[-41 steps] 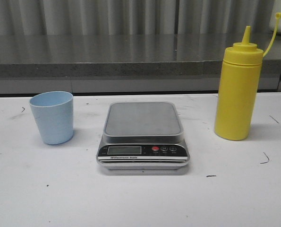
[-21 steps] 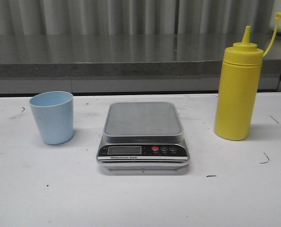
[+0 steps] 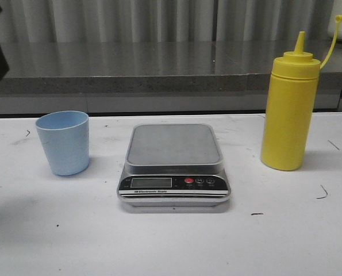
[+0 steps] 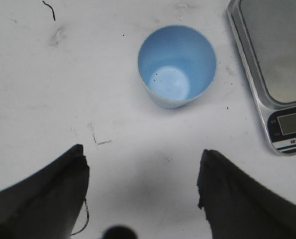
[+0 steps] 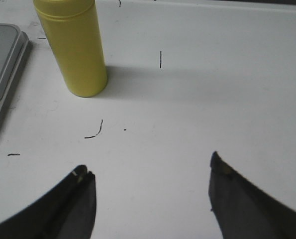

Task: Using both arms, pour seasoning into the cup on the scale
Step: 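Reach the left gripper down to the light-blue cup and grasp it, then lift the cup with the left gripper and set it on the scale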

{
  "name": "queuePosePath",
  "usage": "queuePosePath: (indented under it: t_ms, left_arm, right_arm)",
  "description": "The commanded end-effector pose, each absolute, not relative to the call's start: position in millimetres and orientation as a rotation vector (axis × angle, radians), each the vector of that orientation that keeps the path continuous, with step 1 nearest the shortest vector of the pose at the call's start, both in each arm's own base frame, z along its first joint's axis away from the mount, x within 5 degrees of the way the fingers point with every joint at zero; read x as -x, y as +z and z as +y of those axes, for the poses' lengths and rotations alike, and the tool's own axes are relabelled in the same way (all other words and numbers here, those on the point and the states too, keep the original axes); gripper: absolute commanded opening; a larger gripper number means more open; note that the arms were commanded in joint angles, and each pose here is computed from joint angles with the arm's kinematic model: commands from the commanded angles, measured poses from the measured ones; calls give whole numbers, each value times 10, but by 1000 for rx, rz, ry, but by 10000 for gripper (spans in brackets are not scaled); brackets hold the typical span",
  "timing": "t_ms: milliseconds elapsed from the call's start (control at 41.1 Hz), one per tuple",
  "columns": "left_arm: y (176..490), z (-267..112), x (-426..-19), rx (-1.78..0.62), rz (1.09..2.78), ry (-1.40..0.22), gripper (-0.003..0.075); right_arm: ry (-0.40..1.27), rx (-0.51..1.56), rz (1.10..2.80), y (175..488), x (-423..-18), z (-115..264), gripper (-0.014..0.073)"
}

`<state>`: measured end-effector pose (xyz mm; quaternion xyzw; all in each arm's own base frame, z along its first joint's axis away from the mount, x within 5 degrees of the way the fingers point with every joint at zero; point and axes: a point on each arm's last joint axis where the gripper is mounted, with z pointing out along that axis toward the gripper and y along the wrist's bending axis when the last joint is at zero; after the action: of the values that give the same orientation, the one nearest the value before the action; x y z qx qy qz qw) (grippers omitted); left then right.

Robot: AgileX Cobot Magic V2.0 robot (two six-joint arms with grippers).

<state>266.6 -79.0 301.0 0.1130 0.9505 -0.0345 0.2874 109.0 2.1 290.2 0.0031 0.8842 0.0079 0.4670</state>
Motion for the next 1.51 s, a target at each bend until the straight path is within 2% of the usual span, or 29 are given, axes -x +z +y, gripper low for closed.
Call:
queuePosePath:
  t_ms: [0,292,560,633,755,852,974,1193,1485]
  left_arm:
    - [3115,-878,-2873,-301,2501,-108,461]
    - [2792,-1046,-3406,-314,2593,-88,461]
    - [2445,-1120,-3701,-334,2608,-62,458]
    - [2382,-1136,-3751,-336,2593,-64,424]
    - [2362,-1147,-3783,-335,2572,-70,278]
    - [2393,-1154,-3794,-329,2560,-79,133]
    - [2392,-1154,-3792,-328,2562,-80,-11]
    - [2547,-1158,-3780,-327,2564,-78,-20]
    - [3288,-1540,-3628,-418,2411,-163,-20]
  right_arm:
    - [1,17,2086,3048,-1140,19,509]
    - [1,17,2086,3048,-1140,19,509]
    - [1,17,2086,3048,-1140,19,509]
    - [1,17,2086,3048,-1140,19,509]
    - [1,17,2086,3048,-1140,19,509]
    - [1,17,2086,3048,-1140,19,509]
    - [1,17,2086,3048,-1140,19,509]
    - [1,17,2086,3048,-1140,19,509]
    - [1,17,2086,3048,-1140,19,509]
